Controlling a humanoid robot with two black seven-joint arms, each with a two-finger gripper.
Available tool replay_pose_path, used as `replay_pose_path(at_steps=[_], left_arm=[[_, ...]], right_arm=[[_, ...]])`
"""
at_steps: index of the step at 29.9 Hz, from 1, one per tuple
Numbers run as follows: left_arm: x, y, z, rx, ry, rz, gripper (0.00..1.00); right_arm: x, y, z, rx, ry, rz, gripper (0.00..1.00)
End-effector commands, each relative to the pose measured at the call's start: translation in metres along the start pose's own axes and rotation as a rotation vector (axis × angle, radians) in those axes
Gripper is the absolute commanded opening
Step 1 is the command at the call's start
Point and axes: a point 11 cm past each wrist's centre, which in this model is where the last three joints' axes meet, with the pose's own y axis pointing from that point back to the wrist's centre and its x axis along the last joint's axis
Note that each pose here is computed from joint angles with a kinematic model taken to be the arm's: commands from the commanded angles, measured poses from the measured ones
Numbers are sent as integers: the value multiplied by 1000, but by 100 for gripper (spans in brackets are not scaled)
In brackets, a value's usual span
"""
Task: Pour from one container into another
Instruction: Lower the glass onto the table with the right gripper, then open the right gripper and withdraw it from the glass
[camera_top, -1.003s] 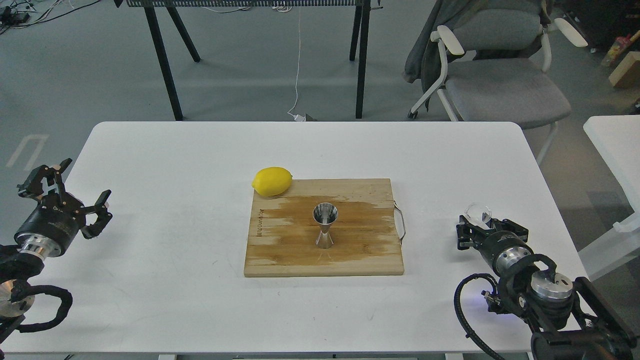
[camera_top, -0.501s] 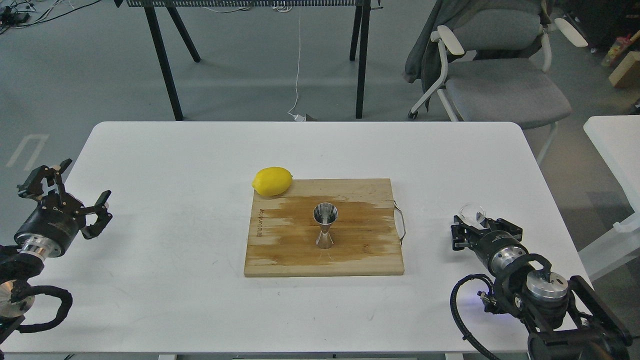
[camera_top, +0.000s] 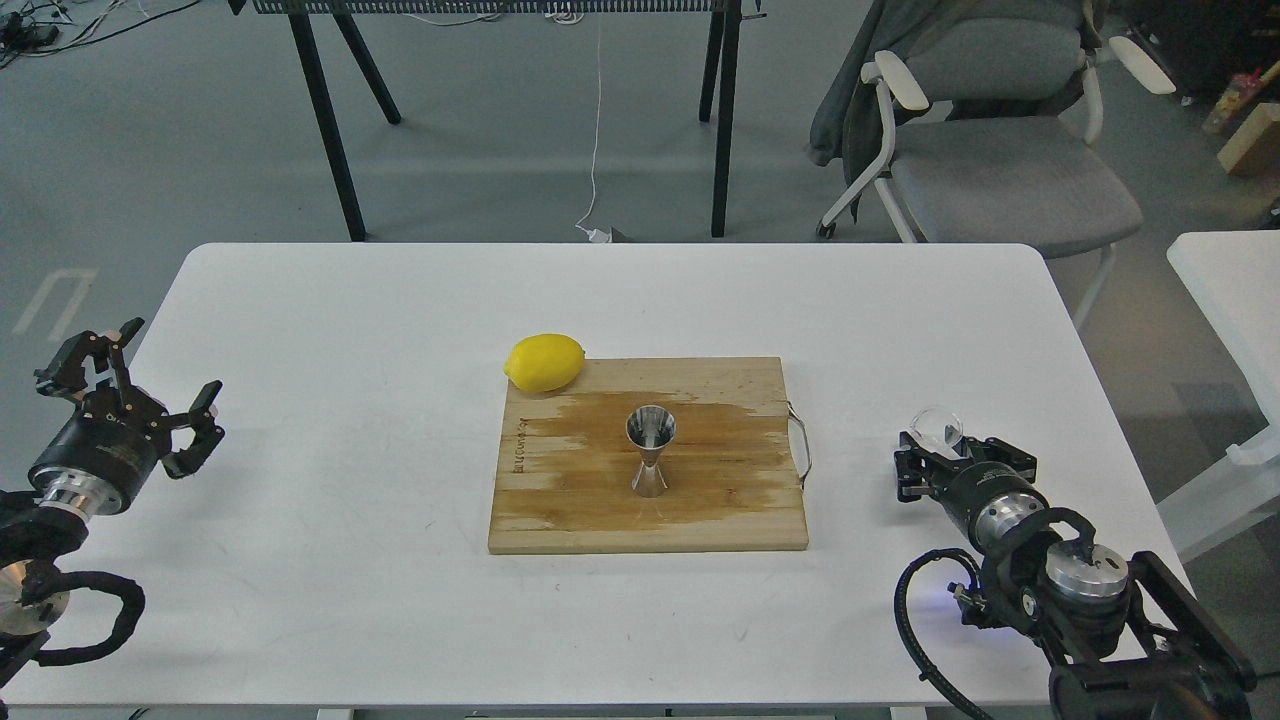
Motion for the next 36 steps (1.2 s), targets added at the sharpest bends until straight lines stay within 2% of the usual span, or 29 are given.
replay_pose_path(at_steps=[1, 15, 31, 36], left_arm=[[0, 0, 0, -1, 1, 1, 99], [0, 0, 0, 0, 0, 0, 99], [5, 2, 2, -1, -8, 14, 99], [13, 4, 2, 1, -22, 37, 99]], right_arm=[[-1, 0, 0, 0, 0, -3, 98], [-3, 0, 2, -7, -2, -8, 98], [-39, 18, -7, -13, 34, -66, 98], [-72, 35, -19, -38, 129, -163, 99]])
